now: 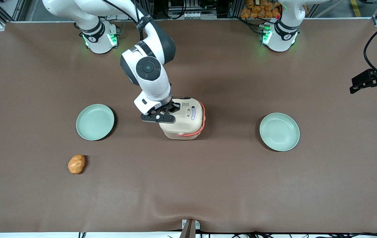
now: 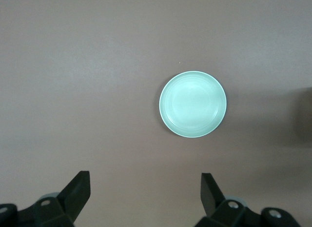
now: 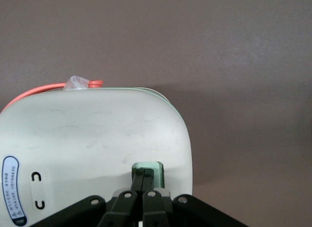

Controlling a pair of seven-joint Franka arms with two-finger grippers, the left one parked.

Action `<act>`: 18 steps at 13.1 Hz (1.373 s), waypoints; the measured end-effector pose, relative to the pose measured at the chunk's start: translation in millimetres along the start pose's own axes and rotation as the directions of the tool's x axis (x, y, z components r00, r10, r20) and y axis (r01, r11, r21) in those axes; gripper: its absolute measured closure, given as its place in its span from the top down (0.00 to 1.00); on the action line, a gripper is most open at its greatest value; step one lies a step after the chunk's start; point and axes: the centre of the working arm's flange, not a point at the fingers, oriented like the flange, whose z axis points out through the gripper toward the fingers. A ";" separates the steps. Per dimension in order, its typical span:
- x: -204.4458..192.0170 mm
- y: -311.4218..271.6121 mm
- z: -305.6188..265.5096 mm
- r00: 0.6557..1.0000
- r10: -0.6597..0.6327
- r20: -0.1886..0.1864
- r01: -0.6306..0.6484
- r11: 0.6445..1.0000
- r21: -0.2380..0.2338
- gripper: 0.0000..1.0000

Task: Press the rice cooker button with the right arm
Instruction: 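Lower the closed right gripper and press the rice cooker's lid button, then lift the right gripper away as the lid springs open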

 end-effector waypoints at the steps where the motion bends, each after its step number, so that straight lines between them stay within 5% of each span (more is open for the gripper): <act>1: 0.3 0.5 -5.2 1.000 0.001 0.005 -0.001 1.000 -0.005 0.01; 6: 15.4 23.3 -127.5 0.998 0.034 0.056 -0.032 0.999 -0.039 0.14; 14: 52.0 185.5 -252.7 0.994 -0.060 0.092 0.061 0.998 -0.011 1.00; 18: 56.6 295.9 -299.2 0.991 -0.089 0.096 0.088 0.996 0.013 1.00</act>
